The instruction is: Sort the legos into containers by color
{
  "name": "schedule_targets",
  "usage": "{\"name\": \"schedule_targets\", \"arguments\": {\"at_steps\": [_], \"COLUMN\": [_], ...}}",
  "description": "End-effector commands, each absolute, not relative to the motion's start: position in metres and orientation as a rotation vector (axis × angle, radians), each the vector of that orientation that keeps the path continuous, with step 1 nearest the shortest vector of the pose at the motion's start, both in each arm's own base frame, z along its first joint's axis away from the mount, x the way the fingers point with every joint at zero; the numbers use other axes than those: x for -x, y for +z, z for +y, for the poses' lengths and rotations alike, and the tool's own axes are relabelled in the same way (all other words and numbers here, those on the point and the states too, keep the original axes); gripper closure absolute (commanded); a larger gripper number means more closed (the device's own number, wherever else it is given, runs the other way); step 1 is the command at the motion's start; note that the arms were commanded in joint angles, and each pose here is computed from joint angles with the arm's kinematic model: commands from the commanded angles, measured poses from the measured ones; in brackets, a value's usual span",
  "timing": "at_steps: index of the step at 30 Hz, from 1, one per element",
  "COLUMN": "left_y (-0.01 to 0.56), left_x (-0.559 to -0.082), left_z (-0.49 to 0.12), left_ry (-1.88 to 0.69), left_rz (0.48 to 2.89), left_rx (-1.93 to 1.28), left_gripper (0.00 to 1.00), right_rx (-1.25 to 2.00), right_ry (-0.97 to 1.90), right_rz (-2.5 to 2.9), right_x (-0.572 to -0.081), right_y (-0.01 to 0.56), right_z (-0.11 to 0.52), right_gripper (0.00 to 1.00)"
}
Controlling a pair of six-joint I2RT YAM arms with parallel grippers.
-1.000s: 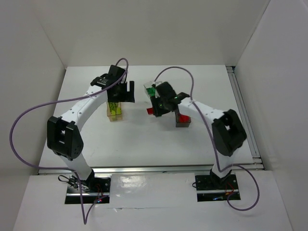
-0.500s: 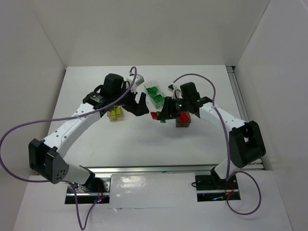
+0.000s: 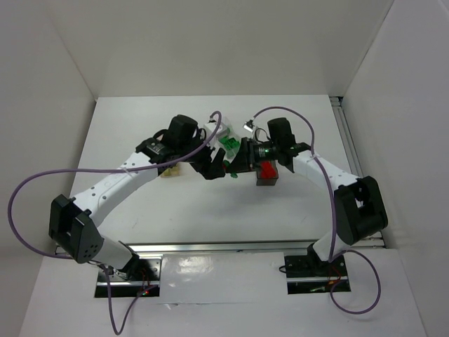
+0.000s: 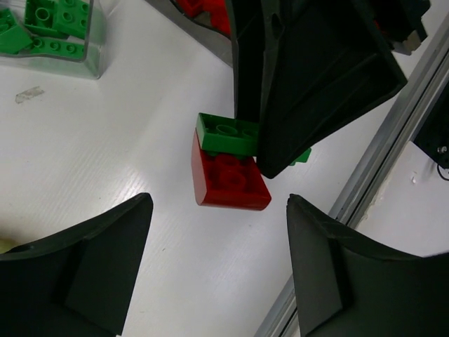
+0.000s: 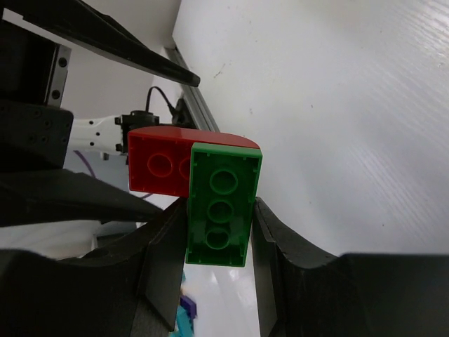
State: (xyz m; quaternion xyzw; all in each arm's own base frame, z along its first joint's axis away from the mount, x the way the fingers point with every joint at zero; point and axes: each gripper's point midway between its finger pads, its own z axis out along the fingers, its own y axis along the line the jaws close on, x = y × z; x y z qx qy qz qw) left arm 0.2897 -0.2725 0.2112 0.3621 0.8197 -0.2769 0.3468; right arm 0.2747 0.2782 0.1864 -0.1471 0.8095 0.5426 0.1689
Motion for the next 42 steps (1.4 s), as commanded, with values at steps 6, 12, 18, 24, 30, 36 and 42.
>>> {"name": "schedule_targets", "arguments": {"at_steps": [6,12,18,24,30,36,42], "left_y": [0.215,0.225,0.224,0.200,0.167,0.160,0.168], "left_x": [-0.305,-0.301,-0.301,-0.305,-0.314,-0.334,-0.341], "left_z": [-0.272,-0.279,-0.281,-0.270,-0.260,-0.249,-0.233], "left_ry": [-0.646,-0.700,-0.710,-0.693,-0.590,-0.498,-0.504], "left_rz": [2.074,2.024,2.032,2.133,2.280,2.364,2.390], "left_rx": [-0.941,-0.959,-0.966,-0.895,-0.864,-0.797,-0.667], "left_gripper": [0.30,0.50,0.84,1.00,1.00,1.00,1.00], "right_rx": [0.485,0.476,0.476,0.441,0.334,0.251,0.170], "right_ry": [1.627,1.642,1.642,1.581,1.437,1.311,1.046], "right_rz": [2.197,2.223,2.223,2.259,2.240,2.211,2.227], "right_x": [-0.274,-0.271,-0.271,-0.281,-0.310,-0.348,-0.419], "right_y": [0.207,0.201,0.201,0.194,0.203,0.209,0.189], "right_z": [0.281,0.280,0.280,0.271,0.253,0.253,0.263], "right_gripper": [0.76,0.74,0.74,0.74,0.74,0.74,0.74]}}
